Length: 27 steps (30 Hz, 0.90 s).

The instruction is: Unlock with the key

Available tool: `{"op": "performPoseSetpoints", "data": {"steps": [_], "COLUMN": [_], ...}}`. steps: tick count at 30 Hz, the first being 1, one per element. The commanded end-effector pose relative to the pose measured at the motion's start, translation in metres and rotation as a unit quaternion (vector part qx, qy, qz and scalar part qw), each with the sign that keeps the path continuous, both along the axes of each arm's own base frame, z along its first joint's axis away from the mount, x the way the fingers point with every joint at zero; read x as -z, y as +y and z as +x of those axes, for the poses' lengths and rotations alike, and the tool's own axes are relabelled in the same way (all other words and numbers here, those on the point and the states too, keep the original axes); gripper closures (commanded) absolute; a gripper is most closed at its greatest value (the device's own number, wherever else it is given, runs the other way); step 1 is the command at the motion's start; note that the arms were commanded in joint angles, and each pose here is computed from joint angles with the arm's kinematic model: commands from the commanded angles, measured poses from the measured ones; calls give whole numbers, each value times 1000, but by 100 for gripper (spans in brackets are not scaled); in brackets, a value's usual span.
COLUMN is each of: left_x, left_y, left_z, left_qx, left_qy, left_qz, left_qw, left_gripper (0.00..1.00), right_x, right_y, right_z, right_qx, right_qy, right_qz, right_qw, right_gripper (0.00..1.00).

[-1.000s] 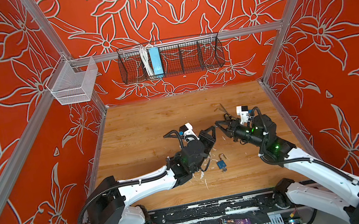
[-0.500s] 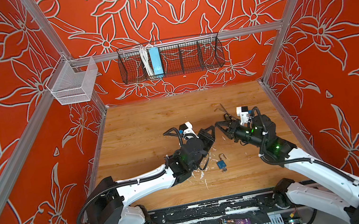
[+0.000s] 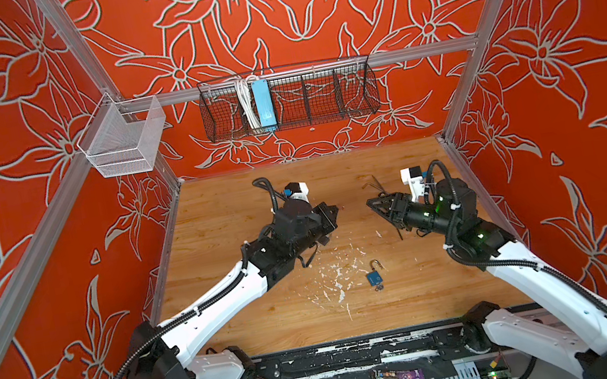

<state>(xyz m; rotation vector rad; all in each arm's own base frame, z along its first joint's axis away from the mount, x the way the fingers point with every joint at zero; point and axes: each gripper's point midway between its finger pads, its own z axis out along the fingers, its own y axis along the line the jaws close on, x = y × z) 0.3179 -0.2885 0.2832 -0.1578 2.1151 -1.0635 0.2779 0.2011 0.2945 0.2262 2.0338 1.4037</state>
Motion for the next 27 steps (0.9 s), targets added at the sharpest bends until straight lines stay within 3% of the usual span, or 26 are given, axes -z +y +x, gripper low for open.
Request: {"op": "performPoseSetpoints", "data": {"steps": [1,7,17,27], "left_x": [14,9,-8,-19], "left_y": [-7,-10,-20,-28], "left_z": [-24,-25,-39,-49], "left_qx": [150,232,327,368], "left_qy": [-23,-70,-92,-94], "left_qz": [110,167,149,133], "left_qw": [982,956,929,916], "left_gripper": [100,100,100,100], "right_x": [-5,-4,-11,-13], "right_y": [11,23,32,35], "right_z": [-20,-26,-29,-33], "right_qx": [-98,-190,-245,-270], "right_qy": [-33,-79,-157,-203], "right_qz": [-29,-16,-18,-11], "right_qw": [994,979,956,941], "right_gripper": [54,54,53,53]}}
